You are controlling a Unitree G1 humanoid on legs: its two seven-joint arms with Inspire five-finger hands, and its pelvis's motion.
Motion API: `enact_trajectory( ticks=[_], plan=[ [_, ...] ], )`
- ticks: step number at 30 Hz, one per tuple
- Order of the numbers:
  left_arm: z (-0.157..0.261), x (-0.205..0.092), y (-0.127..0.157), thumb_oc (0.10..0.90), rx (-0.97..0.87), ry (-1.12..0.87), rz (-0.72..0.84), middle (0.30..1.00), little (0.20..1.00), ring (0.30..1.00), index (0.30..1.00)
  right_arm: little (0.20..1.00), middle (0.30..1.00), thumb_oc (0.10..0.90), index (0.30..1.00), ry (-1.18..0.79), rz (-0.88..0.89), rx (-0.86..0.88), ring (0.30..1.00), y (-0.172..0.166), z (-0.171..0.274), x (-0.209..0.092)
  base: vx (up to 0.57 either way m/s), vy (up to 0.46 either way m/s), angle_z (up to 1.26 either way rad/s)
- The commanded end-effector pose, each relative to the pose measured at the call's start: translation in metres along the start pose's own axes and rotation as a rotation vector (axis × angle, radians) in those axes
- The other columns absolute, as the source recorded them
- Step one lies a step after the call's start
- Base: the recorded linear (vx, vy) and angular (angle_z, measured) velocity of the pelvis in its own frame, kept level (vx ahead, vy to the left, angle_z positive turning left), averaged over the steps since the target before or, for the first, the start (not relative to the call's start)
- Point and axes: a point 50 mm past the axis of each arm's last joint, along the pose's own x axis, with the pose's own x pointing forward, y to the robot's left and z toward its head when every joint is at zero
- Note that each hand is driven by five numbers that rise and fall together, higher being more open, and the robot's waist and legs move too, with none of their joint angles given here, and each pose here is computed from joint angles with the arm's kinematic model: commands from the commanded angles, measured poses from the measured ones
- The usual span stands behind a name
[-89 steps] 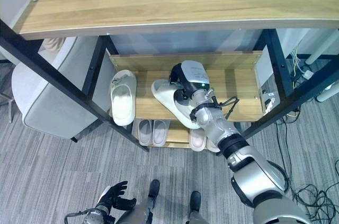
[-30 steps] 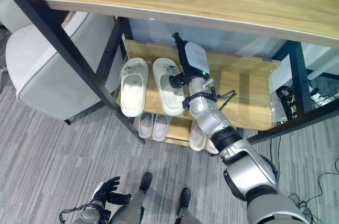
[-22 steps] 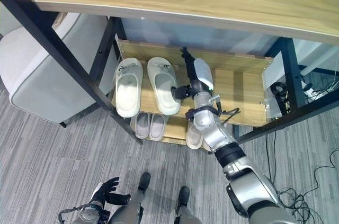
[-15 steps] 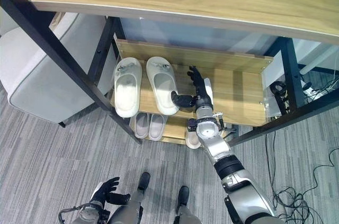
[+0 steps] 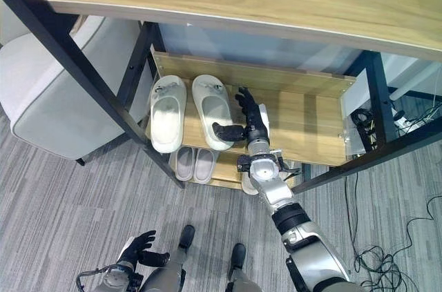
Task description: Arrange the slippers neatly on the shoe rack.
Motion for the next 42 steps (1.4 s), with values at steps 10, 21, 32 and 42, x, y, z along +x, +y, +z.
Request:
enact_trajectory(
  ticks=[10,21,32,42],
  plan=[
    [-0.01,-0.002,-0.009,0.8,0.062,0.046,0.012,0.9,0.9,0.9,0.9,0.9,0.9,0.8,0.9,-0.183,0.008,0.125,0.9,0.046,0.044,0.007,0.0,0.0,0.0],
    [-0.012,-0.002,-0.005,0.8,0.054,0.054,0.032,0.9,0.9,0.9,0.9,0.9,0.9,0.8,0.9,-0.219,-0.007,0.192,0.9,0.054,0.062,0.013,0.0,0.0,0.0],
    [-0.011,-0.002,-0.009,0.8,0.059,0.062,0.025,0.9,0.9,0.9,0.9,0.9,0.9,0.8,0.9,-0.298,-0.011,0.125,0.9,0.046,0.069,0.004,0.0,-0.008,0.05],
    [-0.015,-0.003,-0.011,0.8,0.058,0.083,0.021,0.9,0.9,0.9,0.9,0.9,0.9,0.8,0.9,-0.323,-0.003,0.114,0.9,0.028,0.054,-0.028,-0.01,-0.002,0.01]
  ],
)
